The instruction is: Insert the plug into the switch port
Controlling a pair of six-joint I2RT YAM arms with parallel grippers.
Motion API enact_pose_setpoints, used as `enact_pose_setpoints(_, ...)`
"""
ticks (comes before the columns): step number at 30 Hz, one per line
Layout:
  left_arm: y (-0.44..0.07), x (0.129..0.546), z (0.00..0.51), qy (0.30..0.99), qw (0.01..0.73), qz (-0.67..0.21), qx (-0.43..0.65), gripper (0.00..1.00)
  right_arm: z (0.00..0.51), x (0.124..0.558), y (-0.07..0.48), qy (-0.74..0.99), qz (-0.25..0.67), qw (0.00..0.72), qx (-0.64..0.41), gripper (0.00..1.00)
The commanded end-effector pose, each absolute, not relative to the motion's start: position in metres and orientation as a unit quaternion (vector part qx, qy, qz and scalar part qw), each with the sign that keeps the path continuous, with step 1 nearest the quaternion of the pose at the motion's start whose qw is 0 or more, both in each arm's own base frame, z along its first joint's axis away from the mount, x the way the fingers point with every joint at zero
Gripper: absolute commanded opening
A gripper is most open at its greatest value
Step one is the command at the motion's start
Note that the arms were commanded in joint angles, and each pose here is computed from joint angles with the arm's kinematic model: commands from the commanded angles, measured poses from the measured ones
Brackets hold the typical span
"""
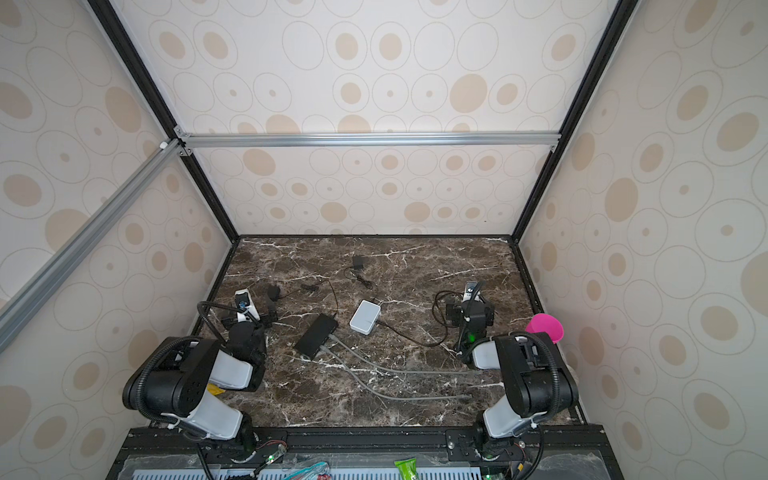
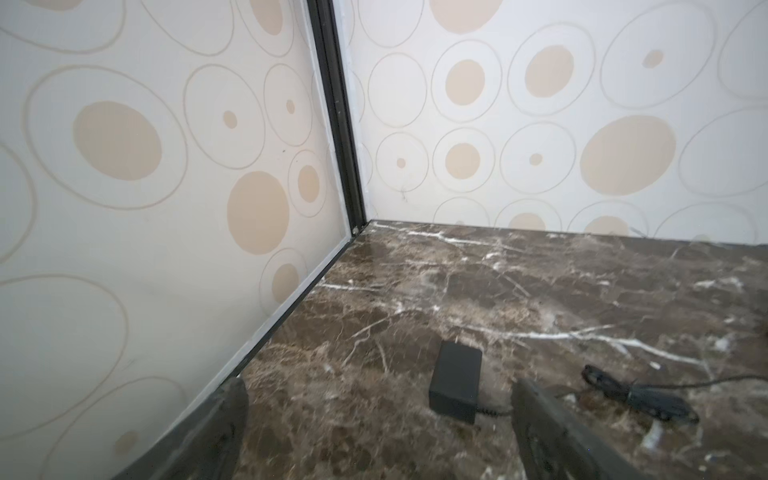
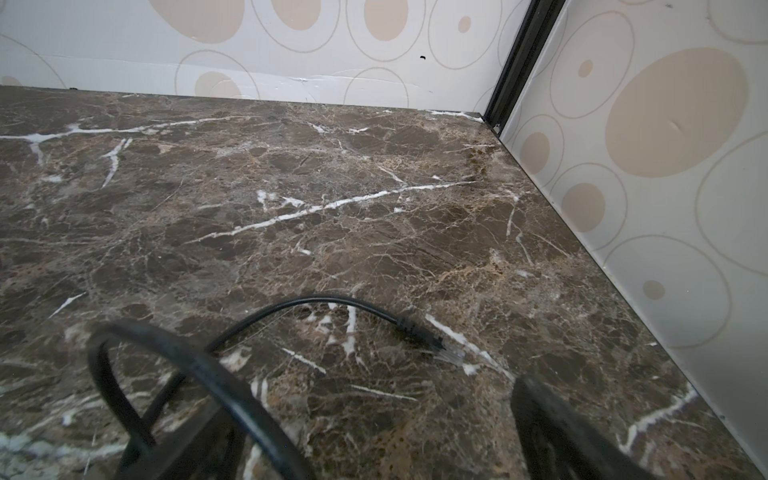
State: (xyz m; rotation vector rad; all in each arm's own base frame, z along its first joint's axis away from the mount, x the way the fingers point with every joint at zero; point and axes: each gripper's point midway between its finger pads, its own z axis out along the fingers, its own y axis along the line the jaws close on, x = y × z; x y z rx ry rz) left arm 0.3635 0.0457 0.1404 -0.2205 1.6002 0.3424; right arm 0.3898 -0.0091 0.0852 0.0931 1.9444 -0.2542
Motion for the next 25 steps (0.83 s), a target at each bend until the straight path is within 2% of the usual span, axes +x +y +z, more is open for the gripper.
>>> enact_pose_setpoints(1,0.038,0.368,0.134,0.722,0.675,0.124,-0.088,0.98,0.09,0.391,0.012,0.82,-0.068,0.568,-0.015,1.0)
enact_pose_setpoints(2,0.038,0.368,0.132,0.727,0.67,0.122,-0.088,0.98,0.091,0.385,0.035,0.813,-0.028,0.577,-0.077,1.0)
enact_pose_setpoints(4,0.038,0.367,0.134,0.722,0.675,0.123,-0.087,0.98,0.094,0.374,0.043,0.795,-0.01,0.598,-0.1,1.0)
enact_pose_setpoints(6,0.038,0.368,0.132,0.727,0.67,0.121,-0.088,0.98,0.093,0.385,0.021,0.805,-0.05,0.59,-0.041,1.0)
enact_pose_setpoints(7,0.038,0.367,0.134,0.723,0.674,0.122,-0.087,0.98,0.091,0.394,-0.007,0.819,-0.099,0.564,0.037,1.0)
enact_pose_setpoints(8,0.038,0.367,0.133,0.724,0.673,0.123,-0.087,0.98,0.088,0.392,-0.018,0.827,-0.084,0.553,0.061,1.0)
enact_pose_setpoints(25,0.038,0.367,0.133,0.724,0.673,0.123,-0.087,0.98,0.086,0.397,0.0,0.835,-0.048,0.548,0.012,1.0)
